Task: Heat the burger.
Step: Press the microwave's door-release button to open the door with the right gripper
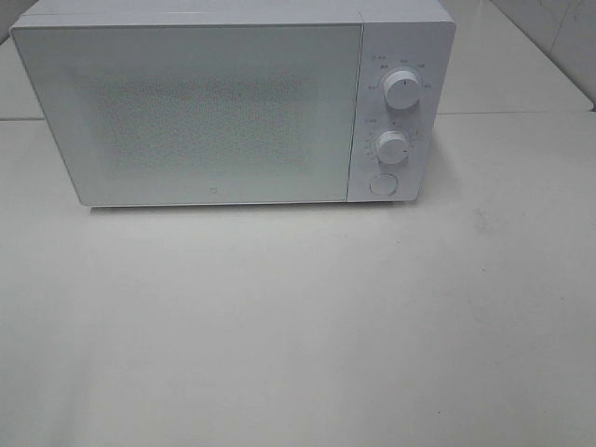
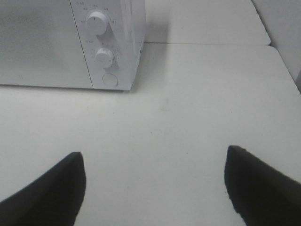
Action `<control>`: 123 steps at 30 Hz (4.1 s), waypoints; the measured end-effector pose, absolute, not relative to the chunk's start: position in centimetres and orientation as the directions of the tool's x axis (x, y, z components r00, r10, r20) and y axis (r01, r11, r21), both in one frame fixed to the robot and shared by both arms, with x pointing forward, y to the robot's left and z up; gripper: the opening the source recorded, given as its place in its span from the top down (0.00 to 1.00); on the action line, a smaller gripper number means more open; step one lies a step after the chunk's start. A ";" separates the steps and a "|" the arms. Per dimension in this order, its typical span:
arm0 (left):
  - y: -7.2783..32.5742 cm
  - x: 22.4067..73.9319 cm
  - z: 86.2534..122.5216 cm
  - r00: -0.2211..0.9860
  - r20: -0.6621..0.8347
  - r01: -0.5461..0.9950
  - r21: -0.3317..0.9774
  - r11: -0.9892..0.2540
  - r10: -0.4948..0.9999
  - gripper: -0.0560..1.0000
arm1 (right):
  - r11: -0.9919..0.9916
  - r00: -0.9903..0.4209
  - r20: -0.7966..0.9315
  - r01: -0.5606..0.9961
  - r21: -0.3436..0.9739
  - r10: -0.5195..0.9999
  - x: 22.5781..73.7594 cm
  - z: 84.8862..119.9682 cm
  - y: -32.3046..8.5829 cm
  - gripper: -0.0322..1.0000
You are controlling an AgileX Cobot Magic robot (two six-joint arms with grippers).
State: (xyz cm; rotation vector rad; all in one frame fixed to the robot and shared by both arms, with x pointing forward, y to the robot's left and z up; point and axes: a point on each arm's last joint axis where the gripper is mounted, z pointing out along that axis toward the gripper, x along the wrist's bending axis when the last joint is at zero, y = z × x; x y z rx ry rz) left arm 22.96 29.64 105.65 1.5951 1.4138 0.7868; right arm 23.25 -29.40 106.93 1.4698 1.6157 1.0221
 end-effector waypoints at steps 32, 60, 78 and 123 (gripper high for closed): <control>29.6 23.0 105.7 0.166 -0.075 0.454 0.891 -0.008 0.983 0.03 | 0.006 -0.055 0.019 0.425 0.905 0.998 39.4 107.8 -29.0 0.24; 29.6 23.0 105.7 0.166 -0.075 0.454 0.891 -0.008 0.983 0.03 | -0.007 -0.001 0.008 0.352 0.936 1.000 46.1 98.1 -29.3 0.24; 29.6 23.0 105.7 0.166 -0.075 0.454 0.891 -0.008 0.983 0.03 | -0.008 0.011 0.006 0.246 0.969 1.000 47.3 92.5 -24.4 0.25; 29.6 23.0 105.7 0.166 -0.075 0.454 0.891 -0.008 0.983 0.03 | -0.834 0.173 0.818 0.181 0.521 0.549 46.3 90.9 -15.8 0.57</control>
